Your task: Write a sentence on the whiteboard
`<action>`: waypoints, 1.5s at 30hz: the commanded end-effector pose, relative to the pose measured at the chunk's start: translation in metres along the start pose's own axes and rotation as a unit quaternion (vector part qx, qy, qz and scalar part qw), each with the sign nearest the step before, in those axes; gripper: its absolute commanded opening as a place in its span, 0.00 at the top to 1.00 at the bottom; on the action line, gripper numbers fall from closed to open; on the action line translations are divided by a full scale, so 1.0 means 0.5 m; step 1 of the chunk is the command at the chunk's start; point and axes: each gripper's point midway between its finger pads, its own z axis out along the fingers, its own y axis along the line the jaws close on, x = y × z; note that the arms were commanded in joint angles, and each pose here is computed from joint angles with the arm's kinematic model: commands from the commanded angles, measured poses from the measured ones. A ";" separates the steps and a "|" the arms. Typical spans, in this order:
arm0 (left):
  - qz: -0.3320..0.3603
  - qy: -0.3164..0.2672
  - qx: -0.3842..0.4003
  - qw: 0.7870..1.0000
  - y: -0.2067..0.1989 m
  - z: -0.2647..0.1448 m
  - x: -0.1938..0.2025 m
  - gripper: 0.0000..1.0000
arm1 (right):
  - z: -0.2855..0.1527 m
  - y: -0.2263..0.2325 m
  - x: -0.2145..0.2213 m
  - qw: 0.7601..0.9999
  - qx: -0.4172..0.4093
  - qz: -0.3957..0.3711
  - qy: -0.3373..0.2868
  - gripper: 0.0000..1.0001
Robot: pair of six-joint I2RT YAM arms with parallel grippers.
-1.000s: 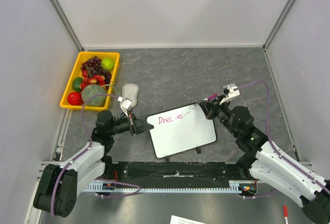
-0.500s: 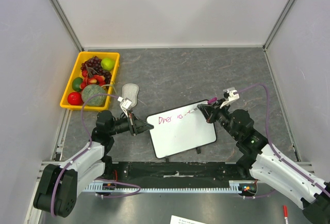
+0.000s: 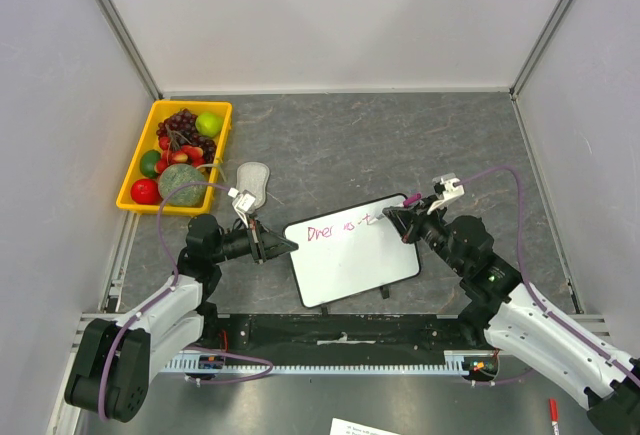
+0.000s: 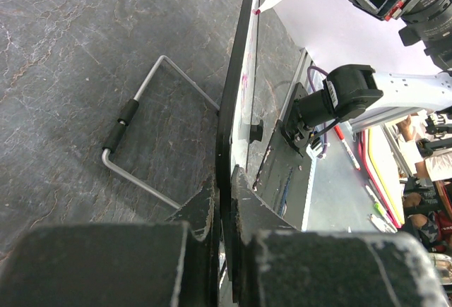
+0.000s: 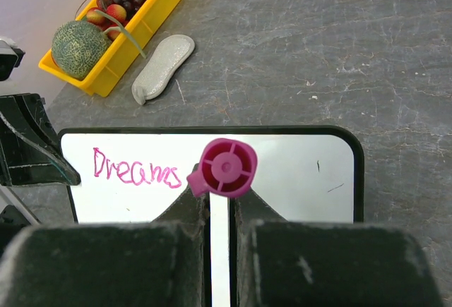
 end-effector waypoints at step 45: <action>0.045 -0.007 0.001 0.999 0.005 0.001 -0.007 0.98 | 0.007 -0.016 -0.052 0.999 0.040 -0.022 -0.024 1.00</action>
